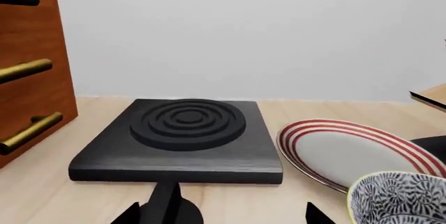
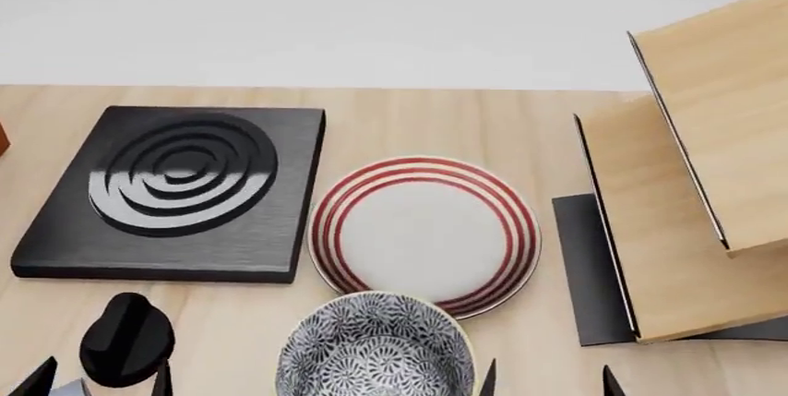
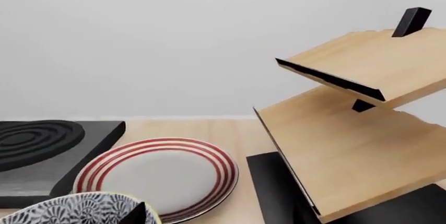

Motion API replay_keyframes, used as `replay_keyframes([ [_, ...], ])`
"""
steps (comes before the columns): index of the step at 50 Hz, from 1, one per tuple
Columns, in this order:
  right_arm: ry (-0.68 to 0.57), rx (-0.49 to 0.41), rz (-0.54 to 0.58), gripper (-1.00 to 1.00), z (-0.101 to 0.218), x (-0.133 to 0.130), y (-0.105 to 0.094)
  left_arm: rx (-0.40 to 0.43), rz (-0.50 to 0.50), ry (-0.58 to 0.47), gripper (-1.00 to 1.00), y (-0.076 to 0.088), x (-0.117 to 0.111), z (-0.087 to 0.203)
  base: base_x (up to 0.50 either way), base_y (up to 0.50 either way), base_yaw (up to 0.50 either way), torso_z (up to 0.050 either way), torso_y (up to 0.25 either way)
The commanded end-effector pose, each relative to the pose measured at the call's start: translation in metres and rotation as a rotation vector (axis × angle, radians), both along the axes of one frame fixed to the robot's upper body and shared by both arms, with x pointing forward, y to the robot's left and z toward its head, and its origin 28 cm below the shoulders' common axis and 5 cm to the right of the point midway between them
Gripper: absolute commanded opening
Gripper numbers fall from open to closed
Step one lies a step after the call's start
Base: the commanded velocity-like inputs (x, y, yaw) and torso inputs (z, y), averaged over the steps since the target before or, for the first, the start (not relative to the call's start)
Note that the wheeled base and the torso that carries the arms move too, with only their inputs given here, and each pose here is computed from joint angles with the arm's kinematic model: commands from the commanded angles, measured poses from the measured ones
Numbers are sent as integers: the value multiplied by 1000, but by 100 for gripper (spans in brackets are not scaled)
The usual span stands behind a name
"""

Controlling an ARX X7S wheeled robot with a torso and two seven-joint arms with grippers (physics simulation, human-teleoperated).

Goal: Pick up the cream cheese and put it in the bowl.

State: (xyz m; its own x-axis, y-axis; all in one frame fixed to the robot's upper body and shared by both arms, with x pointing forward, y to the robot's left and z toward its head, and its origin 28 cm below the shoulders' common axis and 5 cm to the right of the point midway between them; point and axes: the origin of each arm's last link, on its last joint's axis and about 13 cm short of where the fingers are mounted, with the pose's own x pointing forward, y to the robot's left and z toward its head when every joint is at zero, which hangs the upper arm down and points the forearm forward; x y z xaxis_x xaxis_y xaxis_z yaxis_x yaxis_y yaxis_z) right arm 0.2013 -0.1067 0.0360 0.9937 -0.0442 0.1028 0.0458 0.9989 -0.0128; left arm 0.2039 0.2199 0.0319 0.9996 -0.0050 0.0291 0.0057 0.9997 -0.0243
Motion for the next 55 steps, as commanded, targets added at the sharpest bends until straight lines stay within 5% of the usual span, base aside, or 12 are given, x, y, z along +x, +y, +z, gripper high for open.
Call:
replay_keyframes([
  [1,-15,4,4,100,1,-1,-1,-2,3,-5,100,1,0,1,422,-70,0,0,0],
  [38,-39,11,-8,100,6,-6,-3,9,-13,13,100,2,-3,8,102,-2,0,0,0],
  [50,-47,16,-10,100,7,-6,-5,-19,-85,-23,100,18,-20,43,0,0,0,0,0],
  [55,-50,13,-12,100,7,-7,-6,87,-110,-30,100,24,-34,59,0,0,0,0,0],
])
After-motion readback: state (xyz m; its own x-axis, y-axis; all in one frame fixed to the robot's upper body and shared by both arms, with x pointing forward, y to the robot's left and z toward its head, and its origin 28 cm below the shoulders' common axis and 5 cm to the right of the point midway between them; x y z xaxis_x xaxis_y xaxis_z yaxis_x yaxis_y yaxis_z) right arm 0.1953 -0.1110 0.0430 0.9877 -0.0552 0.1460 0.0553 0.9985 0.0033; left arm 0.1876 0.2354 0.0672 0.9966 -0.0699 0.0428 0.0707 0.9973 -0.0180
